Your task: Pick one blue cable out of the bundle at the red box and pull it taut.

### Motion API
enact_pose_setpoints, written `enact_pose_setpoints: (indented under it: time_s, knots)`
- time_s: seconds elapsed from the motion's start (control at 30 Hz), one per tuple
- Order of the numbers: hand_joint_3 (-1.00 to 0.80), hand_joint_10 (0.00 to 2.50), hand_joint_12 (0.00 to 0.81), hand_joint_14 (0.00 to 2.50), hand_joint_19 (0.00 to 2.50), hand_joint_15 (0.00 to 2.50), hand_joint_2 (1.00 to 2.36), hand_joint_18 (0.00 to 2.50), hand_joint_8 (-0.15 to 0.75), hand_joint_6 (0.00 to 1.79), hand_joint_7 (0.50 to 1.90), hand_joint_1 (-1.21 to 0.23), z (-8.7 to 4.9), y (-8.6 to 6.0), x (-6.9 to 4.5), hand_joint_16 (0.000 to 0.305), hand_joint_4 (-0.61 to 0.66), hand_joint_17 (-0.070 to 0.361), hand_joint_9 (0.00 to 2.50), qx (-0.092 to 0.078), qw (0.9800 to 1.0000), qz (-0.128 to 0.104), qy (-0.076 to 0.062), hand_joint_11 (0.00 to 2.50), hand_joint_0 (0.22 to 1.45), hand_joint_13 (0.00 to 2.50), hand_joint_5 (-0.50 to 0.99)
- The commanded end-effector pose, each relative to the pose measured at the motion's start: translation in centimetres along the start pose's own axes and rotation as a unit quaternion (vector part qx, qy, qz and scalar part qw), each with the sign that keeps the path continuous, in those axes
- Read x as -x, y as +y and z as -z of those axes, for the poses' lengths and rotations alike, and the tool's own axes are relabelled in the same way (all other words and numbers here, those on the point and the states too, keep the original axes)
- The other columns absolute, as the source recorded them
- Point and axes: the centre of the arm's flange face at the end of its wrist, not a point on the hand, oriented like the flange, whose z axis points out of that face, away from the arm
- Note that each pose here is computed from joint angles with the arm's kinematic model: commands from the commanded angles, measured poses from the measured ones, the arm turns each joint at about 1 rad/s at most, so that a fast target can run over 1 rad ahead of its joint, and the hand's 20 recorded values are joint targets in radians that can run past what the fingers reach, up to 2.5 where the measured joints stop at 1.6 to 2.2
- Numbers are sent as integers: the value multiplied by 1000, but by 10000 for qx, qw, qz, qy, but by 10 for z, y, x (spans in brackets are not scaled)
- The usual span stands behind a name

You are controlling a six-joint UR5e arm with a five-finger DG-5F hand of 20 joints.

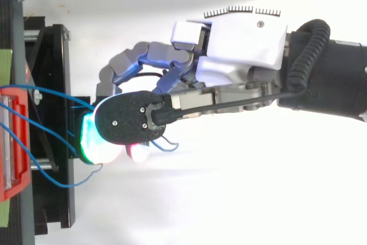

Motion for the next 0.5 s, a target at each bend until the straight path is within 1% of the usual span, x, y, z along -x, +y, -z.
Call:
enact_pose_setpoints:
  time_s: [0.0,0.03,0.07,0.13,0.17,0.2,0.27,0.37,0.47]
  knots:
    - [-500,7,445,10,246,379,1000,507,353,896,845,-422,0,1,3,64,-61,143,897,31,9997,194,-137,1010,413,617,-191]
    - [-500,7,445,11,252,381,1000,507,353,896,844,-424,0,1,3,64,-61,143,898,38,9995,242,-175,1009,413,616,-191]
    - [-500,8,445,13,254,380,1000,507,353,896,841,-428,0,1,3,64,-60,143,897,38,9995,242,-175,1010,414,614,-191]
    - [-500,8,443,10,255,379,1000,504,356,896,842,-437,1,2,5,63,-56,142,895,54,9988,403,-281,1006,417,613,-192]
    - [-500,8,444,10,248,375,1000,504,353,896,842,-438,1,2,5,63,-56,142,895,54,9986,433,-289,1008,417,613,-192]
    - [-500,8,439,12,251,377,1000,498,347,895,839,-451,1,2,5,62,-58,140,890,56,9982,517,-312,1007,425,608,-192]
    - [-500,9,434,11,254,380,1000,492,346,894,847,-458,2,4,4,61,-59,138,887,51,9973,665,-305,1005,434,606,-192]
    - [-500,10,425,12,253,377,1000,480,339,892,855,-474,3,5,4,59,-61,133,881,49,9966,756,-313,1008,454,598,-192]
    - [-500,10,421,11,264,380,1000,477,334,892,855,-477,4,5,5,58,-60,131,877,9,9956,883,-318,1012,464,597,-192]
